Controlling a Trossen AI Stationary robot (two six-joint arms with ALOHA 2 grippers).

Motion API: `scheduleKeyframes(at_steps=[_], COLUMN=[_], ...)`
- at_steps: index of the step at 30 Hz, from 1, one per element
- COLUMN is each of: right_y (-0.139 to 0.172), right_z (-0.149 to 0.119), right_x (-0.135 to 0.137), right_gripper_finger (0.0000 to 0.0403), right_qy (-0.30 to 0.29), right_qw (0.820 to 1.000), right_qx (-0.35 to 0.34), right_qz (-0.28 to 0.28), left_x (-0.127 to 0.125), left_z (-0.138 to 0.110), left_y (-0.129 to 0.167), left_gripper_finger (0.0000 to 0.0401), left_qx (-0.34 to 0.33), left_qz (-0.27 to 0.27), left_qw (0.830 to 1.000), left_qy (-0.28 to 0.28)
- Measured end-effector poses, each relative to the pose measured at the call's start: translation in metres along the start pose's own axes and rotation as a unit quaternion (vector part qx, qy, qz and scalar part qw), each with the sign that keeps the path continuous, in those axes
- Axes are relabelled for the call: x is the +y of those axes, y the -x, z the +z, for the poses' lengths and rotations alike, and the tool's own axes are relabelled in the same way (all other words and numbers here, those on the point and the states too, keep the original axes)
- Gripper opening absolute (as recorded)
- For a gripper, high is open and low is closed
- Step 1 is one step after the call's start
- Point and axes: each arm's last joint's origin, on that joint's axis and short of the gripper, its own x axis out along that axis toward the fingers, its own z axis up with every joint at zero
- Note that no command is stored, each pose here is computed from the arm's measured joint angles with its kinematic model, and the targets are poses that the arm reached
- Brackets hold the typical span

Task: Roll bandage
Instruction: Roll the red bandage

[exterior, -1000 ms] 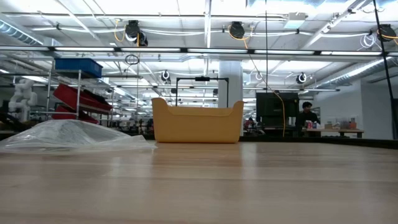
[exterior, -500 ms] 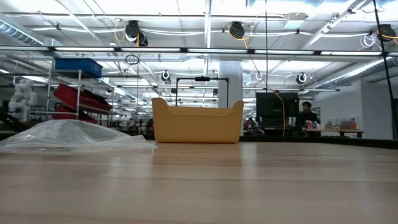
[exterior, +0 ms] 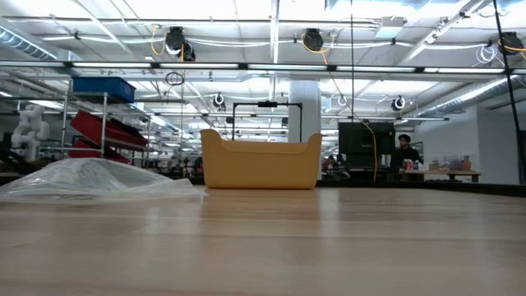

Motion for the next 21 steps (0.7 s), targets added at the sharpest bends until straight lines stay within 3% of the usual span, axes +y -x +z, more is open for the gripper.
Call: scheduleKeyframes(at_steps=[6, 11, 16, 21], right_y=[0.0000, 0.0000, 0.0000, 0.0000], right_z=[0.0000, 0.0001, 0.0002, 0.0003], right_x=[0.0000, -0.0001, -0.0001, -0.0008], right_gripper_finger=[0.0019, 0.0019, 0.0019, 0.0019], right_qy=[0.002, 0.004, 0.005, 0.004], right_qw=[1.000, 1.000, 1.000, 1.000], right_qx=[0.000, 0.000, -0.001, 0.002], right_qz=[0.000, 0.000, 0.000, -0.012], left_x=[0.0002, -0.0002, -0.0039, -0.0061], left_z=[0.0001, -0.0007, -0.0023, -0.0049], left_y=[0.0007, 0.0007, 0.0008, 0.0002], left_gripper_finger=[0.0013, 0.0004, 0.0002, 0.0001], left_qx=[0.001, 0.003, 0.003, 0.006], left_qz=[0.009, 0.004, -0.060, -0.068], left_qw=[1.000, 1.000, 0.998, 0.998], left_qy=[-0.024, -0.029, -0.013, -0.017])
